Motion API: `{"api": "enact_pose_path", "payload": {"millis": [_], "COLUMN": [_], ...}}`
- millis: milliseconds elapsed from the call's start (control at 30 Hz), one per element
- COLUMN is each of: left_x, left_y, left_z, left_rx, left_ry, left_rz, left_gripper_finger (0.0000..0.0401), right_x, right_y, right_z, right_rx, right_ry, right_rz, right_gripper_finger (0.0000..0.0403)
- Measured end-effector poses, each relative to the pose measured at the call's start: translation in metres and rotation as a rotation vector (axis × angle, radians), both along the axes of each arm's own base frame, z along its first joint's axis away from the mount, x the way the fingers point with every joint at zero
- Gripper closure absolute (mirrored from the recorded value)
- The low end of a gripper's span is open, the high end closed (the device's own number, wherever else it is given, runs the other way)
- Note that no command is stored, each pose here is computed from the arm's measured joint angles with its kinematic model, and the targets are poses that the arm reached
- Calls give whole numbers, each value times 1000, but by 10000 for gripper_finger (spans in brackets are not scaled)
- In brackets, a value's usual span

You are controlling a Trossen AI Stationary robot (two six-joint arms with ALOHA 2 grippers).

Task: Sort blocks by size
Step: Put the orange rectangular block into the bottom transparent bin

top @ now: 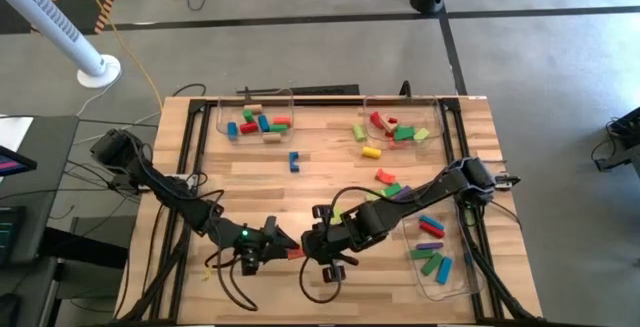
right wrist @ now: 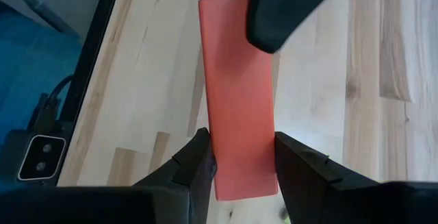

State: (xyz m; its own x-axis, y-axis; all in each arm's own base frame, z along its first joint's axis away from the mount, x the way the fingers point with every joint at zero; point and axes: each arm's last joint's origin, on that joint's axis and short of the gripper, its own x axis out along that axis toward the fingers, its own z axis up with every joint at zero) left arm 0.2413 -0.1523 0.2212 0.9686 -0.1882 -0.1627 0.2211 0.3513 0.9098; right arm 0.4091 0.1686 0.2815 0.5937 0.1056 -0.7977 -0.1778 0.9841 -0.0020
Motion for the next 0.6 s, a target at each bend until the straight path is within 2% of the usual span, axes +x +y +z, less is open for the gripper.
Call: {"api": "enact_pose_path", "payload": {"millis": [100,367,600], "left_x": [-1,-3,-3], "left_y": [-2,-5,-5], "left_z": [1,1,1], "left_rx": [-12,13,14], "left_ry": [-7,-12,-12], "left_rz": [-6,-20,-20], "left_gripper_finger": [184,259,300], "right_x": [1,1,1], "right_y": [-2,-1,-1], "right_z": [0,0,1], "right_rx": [-1,0,4], "right_ry": [-1,-2,-12], "right_rz": [-3,-2,-1], "right_gripper_finger": [238,238,238]}}
